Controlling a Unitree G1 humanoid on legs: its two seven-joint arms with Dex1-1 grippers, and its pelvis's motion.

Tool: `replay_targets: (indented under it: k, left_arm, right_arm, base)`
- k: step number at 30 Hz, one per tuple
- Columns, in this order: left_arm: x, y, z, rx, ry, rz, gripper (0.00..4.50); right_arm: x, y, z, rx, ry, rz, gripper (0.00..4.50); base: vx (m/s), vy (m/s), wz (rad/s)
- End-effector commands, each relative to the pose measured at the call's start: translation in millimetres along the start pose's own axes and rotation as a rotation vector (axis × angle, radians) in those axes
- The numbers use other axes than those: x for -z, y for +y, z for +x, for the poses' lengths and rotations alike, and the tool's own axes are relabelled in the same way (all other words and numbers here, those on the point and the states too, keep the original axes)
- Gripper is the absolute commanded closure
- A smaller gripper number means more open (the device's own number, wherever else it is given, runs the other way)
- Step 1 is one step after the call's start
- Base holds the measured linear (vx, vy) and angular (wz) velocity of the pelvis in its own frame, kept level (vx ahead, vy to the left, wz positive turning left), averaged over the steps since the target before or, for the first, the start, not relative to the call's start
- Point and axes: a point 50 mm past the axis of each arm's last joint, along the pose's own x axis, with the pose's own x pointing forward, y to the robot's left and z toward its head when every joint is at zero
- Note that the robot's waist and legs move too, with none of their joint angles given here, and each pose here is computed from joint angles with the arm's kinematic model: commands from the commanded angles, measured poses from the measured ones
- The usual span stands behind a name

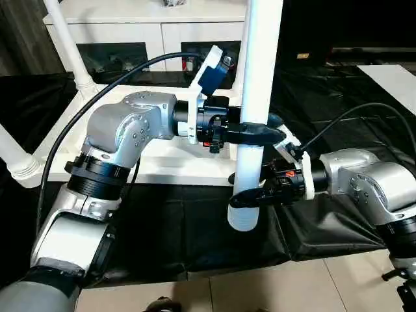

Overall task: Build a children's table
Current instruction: Pick table leg

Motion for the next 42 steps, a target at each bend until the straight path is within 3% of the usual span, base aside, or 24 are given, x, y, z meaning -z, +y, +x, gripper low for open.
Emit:
replay_targets:
  k: [1, 6, 15, 17, 25, 32, 37, 39, 40, 42]
  left_arm:
    - [-1.8, -3.3, 1.6, 0.023, 0.011, 0.013, 2.7]
    - [-1.9, -2.3, 2.4, 0.018, 0.008, 0.012, 2.7]
    - [-1.2, 2.6, -0.1, -0.034, -0.002, -0.017, 2.7]
    - [-2.0, 5.8, -2.4, -0.067, -0.023, -0.026, 2.14]
    - [-0.9, 5.3, -12.5, -0.08, -0.073, -0.078, 1.53]
    - [7.4, 6.1, -26.5, -0.144, -0.095, -0.102, 1.01]
    - [10.6, 25.5, -42.5, -0.479, -0.159, -0.026, 0.68]
    - [17.8, 35.8, -55.6, -0.744, -0.184, 0.037, 0.68]
    - [27.5, 40.3, -72.8, -1.017, -0.257, 0.084, 0.68]
    - [38.9, 35.4, -84.4, -1.173, -0.308, 0.11, 0.68]
  right_arm:
    - [-3.8, 3.1, -3.9, 0.001, -0.007, -0.014, 2.15]
    - [-3.4, 3.9, -3.5, -0.013, -0.011, -0.008, 2.45]
    - [-3.8, 3.5, -5.5, -0.002, -0.018, -0.009, 2.52]
    - [-4.2, 3.7, -6.5, 0.007, -0.026, -0.013, 2.53]
    - [-7.1, 5.8, -14.3, 0.063, -0.082, -0.025, 2.62]
    - [-12.4, 4.5, -41.3, 0.195, -0.173, -0.029, 2.62]
    - [-7.2, -6.1, -54.5, 0.45, -0.164, -0.089, 2.62]
    - [-6.6, -15.0, -62.0, 0.653, -0.192, -0.12, 2.62]
    - [-6.5, -21.1, -68.9, 0.871, -0.225, -0.164, 2.62]
    - [-5.0, -22.7, -73.1, 1.044, -0.244, -0.187, 2.62]
  base:
    - [0.0, 0.0, 0.0]
    - [0.0, 0.0, 0.0]
    - [0.0, 0.0, 0.0]
    - [0.0, 0.0, 0.0]
    - [0.0, 0.0, 0.0]
    - [0.0, 0.0, 0.0]
    - [0.0, 0.0, 0.0]
    - [0.0, 0.0, 0.0]
    - [0.0, 0.0, 0.0]
    - [0.0, 0.0, 0.0]
